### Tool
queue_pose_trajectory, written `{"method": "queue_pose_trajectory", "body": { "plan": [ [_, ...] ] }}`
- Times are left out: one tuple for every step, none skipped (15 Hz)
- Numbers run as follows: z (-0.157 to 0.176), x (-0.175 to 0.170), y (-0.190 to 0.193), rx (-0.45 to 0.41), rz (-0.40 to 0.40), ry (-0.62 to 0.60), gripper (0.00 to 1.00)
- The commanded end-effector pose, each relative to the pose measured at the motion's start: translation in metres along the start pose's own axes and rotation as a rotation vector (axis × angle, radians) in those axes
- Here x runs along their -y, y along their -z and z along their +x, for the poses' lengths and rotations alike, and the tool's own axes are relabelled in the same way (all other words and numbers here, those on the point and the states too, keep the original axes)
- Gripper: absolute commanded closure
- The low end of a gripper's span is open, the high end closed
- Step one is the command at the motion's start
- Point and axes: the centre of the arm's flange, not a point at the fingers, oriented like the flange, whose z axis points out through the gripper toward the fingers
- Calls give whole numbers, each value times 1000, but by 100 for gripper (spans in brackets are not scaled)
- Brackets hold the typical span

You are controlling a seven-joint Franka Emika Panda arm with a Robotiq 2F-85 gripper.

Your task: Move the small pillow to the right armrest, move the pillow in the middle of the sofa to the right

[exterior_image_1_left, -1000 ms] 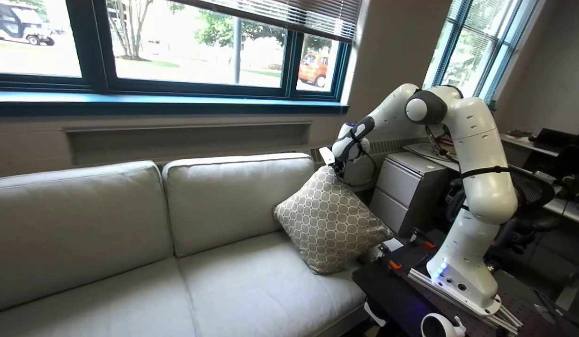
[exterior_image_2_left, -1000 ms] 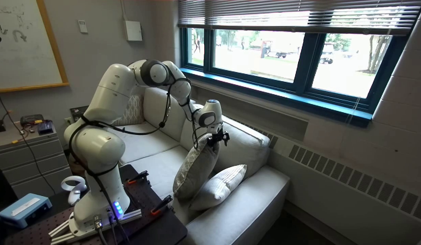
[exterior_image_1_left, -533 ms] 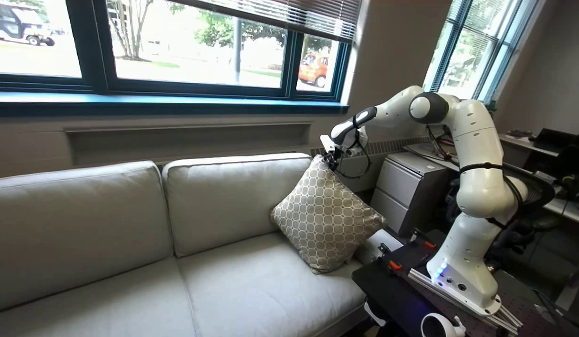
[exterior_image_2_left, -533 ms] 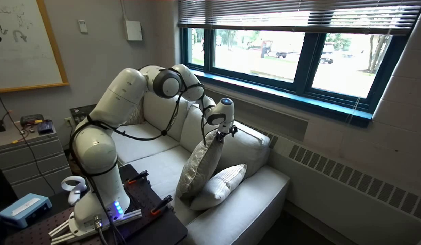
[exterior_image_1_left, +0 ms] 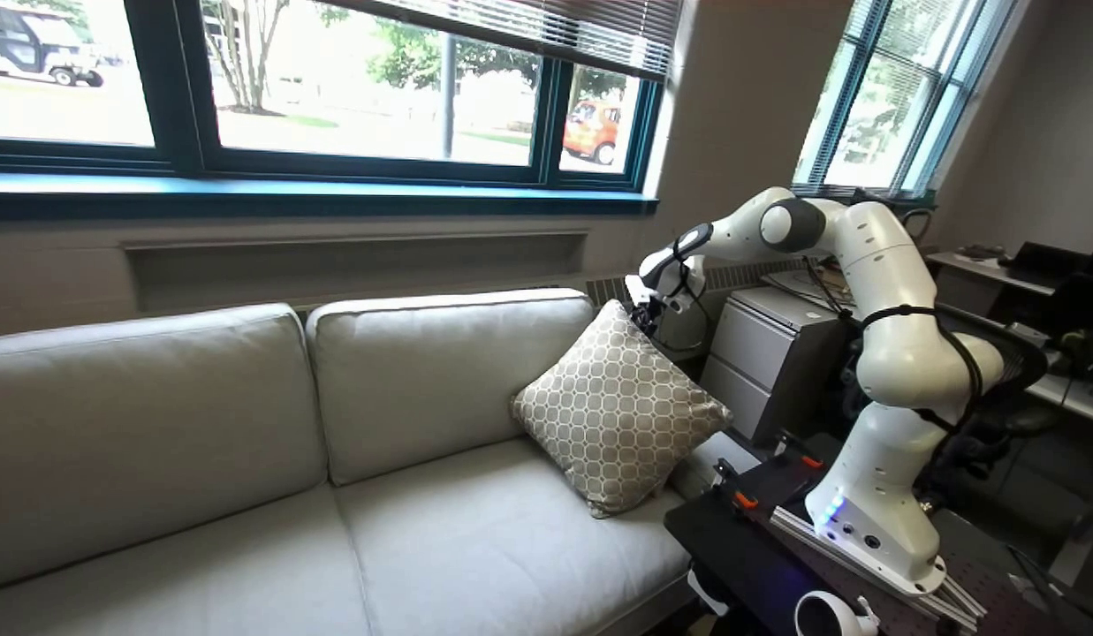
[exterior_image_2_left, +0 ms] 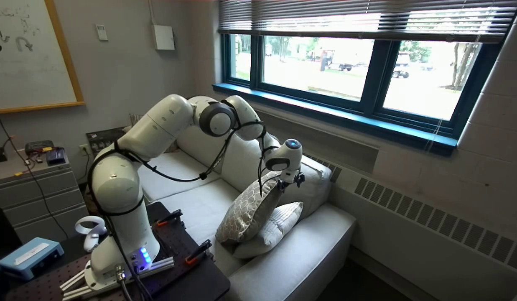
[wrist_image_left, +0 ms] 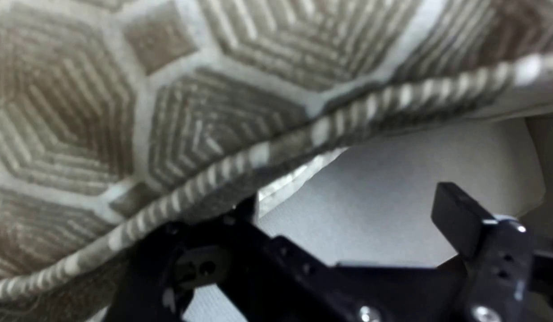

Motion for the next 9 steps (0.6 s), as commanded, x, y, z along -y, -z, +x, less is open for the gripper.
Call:
{"method": "queue_pose_trajectory", "body": {
  "plan": [
    [12,1,-3,13,6,-8,0],
    [14,-1,-1,21,8,-8,0],
    [17,-3,2,33,14,-4,0],
    [20,-5,7,44,18,8,0],
    [22,-7,10,61,25,17,0],
    [25,-11,16,87,38,37,0],
    [27,-12,19,117,52,55,0],
    [29,-15,23,157,76,73,0],
    [30,-17,26,181,94,83,0]
  ]
}}
